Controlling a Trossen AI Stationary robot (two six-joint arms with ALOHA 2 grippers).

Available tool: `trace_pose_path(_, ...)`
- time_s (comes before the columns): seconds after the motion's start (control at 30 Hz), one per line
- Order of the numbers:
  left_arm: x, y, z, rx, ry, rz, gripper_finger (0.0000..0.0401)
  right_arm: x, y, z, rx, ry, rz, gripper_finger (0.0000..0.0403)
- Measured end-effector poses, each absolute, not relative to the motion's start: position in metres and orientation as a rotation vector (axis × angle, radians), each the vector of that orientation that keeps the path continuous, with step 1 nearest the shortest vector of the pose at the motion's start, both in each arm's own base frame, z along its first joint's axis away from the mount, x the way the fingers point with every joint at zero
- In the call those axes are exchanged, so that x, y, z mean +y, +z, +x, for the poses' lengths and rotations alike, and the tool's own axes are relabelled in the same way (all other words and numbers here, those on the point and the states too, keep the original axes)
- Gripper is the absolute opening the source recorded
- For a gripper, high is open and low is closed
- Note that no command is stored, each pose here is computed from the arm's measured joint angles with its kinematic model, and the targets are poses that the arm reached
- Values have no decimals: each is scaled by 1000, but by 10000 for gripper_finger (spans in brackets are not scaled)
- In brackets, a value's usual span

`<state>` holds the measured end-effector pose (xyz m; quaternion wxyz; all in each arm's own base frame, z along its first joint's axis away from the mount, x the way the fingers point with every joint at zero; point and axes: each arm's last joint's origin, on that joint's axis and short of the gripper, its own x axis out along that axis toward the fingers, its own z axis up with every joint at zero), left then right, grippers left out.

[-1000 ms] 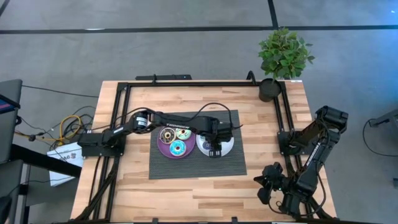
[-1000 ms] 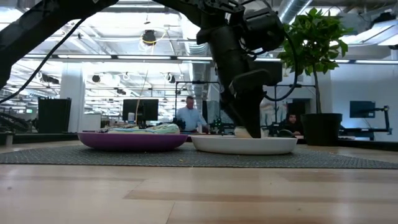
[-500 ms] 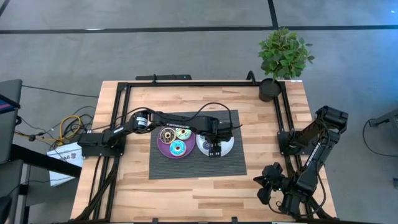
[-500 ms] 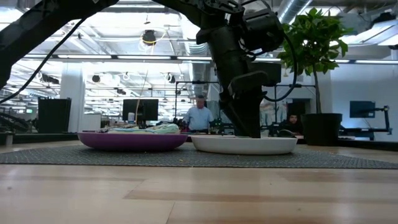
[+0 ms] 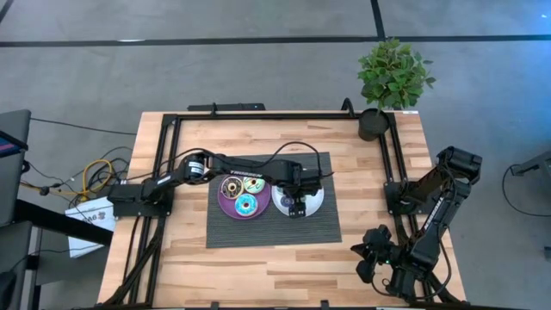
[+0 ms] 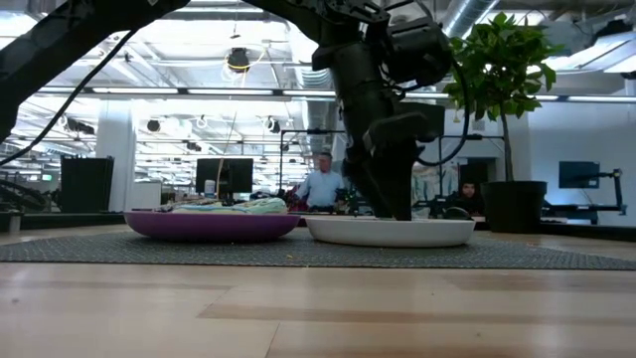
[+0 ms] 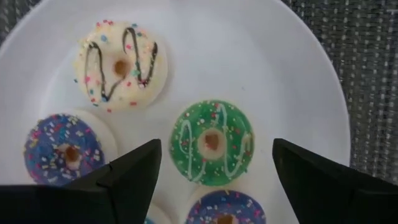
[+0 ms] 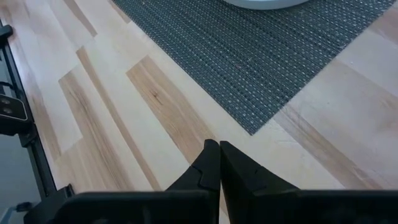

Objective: Pick & Place donuts
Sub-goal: Return to Home Position

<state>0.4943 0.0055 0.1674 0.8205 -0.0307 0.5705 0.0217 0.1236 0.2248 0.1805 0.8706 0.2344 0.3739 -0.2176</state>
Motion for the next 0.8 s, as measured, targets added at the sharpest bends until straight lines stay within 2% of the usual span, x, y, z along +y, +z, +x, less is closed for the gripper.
trace_pose_path(0.4, 6, 205, 496, 1170, 48, -97, 302, 225, 180, 124, 787, -444, 466, 1)
trace_pose_path(0.67, 6, 239, 499, 1104, 86, -158, 302, 223, 180, 128, 817, -391, 336, 1)
trace_pose_path(0.8, 4, 256, 490, 1171, 47, -189, 302, 221, 180, 129, 817, -411, 339, 1)
